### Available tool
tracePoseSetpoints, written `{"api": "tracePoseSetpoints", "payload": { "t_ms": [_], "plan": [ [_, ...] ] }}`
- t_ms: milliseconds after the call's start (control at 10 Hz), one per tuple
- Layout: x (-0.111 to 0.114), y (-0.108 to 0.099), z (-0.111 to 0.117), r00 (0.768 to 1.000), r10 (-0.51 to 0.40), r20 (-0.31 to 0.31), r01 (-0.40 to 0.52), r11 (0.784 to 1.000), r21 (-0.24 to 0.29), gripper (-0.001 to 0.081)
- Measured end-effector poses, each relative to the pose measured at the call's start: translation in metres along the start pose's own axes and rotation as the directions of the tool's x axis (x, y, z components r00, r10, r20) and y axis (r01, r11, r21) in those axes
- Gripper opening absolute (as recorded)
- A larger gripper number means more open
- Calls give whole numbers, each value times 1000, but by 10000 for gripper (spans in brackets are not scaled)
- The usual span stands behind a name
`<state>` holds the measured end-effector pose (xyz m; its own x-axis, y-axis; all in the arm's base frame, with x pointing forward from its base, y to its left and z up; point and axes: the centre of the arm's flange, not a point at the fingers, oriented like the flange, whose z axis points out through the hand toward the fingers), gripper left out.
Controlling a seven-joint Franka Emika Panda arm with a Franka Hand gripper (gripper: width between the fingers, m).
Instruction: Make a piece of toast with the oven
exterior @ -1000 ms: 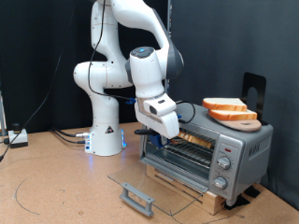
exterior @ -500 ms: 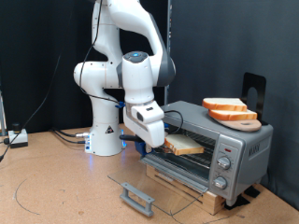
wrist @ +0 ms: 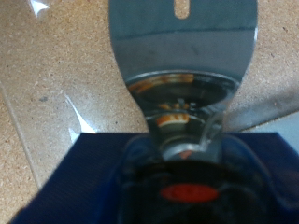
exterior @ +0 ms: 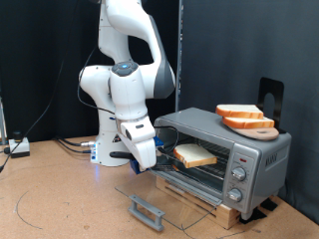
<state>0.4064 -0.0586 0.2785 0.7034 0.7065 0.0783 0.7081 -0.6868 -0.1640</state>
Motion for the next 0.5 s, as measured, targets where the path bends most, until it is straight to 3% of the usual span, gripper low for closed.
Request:
{"api": "tracePoseSetpoints", "payload": {
  "t_ms": [200, 500],
  "plan": [
    [-2, 7, -10, 1000, 18, -16, -17, 999, 45, 397],
    [-6, 23, -35, 993, 53, -101, -39, 990, 136, 397]
  ]
}}
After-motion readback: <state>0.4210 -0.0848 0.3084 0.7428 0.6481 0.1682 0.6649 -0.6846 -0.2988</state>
